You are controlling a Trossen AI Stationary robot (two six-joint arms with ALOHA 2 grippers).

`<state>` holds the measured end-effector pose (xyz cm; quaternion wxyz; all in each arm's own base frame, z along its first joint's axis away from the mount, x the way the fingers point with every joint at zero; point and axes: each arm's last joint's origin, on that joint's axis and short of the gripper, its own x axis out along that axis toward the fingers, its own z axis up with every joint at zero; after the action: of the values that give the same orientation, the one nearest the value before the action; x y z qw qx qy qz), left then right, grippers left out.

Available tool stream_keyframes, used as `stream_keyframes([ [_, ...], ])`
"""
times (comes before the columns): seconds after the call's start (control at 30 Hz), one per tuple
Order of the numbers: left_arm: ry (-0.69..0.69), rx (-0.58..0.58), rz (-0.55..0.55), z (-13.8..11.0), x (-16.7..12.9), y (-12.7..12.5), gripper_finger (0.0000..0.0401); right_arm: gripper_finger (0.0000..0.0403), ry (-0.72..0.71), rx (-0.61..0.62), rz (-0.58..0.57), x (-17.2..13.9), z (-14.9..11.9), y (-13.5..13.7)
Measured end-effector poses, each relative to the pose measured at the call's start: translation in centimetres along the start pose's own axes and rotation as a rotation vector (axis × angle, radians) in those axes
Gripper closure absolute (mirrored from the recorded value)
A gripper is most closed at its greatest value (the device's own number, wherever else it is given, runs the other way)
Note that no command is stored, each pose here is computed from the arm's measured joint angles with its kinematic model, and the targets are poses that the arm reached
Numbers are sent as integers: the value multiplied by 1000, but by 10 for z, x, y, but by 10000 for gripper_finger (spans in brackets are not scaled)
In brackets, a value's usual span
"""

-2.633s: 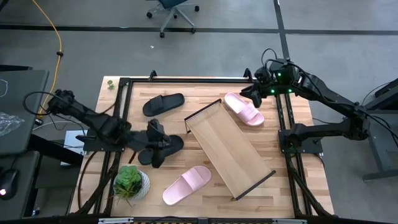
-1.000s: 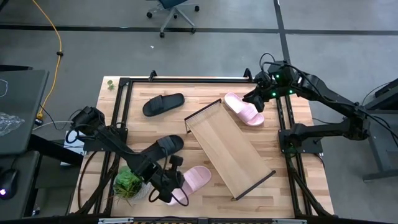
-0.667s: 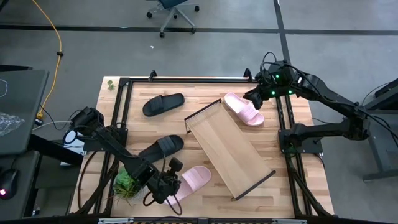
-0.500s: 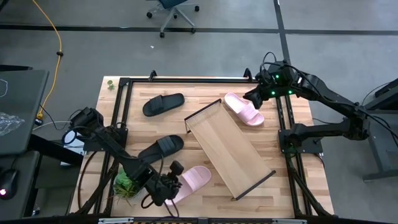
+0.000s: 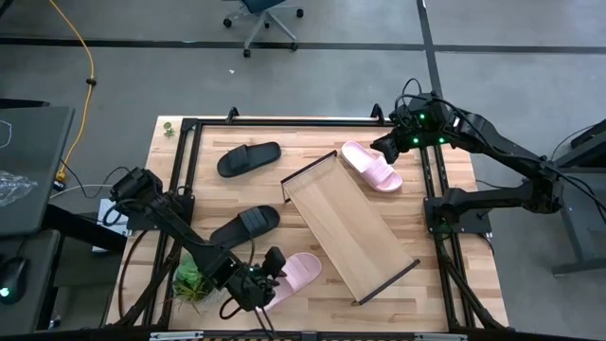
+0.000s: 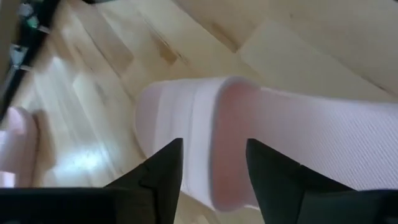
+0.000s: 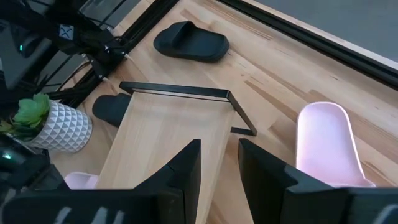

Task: Pick and place slides into the shelf
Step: Put the bottom pink slide on the shelf

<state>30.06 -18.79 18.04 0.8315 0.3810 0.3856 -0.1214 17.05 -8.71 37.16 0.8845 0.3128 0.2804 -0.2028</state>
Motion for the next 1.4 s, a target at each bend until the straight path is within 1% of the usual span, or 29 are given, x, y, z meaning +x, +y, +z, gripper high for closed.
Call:
stream_keyframes([
  [0.3, 21, 63, 23, -1, 9, -4, 243, 305, -6, -6, -13, 0, 0, 0],
  [0.5, 23, 66, 25, -1, 18, -9, 246, 305, -9, -13, -21, 0, 0, -1],
  [0.7, 30, 65, 103, 0, 20, -4, 249, 305, -10, -17, -22, 0, 0, -1],
  [0.77, 35, 66, 111, -1, 21, -1, 252, 305, -10, -17, -22, 0, 0, -1],
  [0.93, 37, 30, 98, -5, 31, 9, 258, 305, -9, -17, -22, 0, 0, -1],
  [1.0, 51, 36, 94, -8, 34, 11, 258, 305, -9, -17, -22, 0, 0, -1],
  [1.07, 36, 32, 101, -7, 39, 14, 258, 305, -7, -17, -23, 0, 0, -1],
  [1.27, 44, 26, 94, -10, 48, 14, 265, 305, 7, -14, -29, 0, -1, -1],
  [1.3, 56, 31, 84, -12, 49, 14, 268, 305, 6, -16, -27, 0, -1, -1],
  [1.4, 36, 25, 66, -11, 49, 14, 282, 305, 7, -22, -28, 0, -1, -1],
])
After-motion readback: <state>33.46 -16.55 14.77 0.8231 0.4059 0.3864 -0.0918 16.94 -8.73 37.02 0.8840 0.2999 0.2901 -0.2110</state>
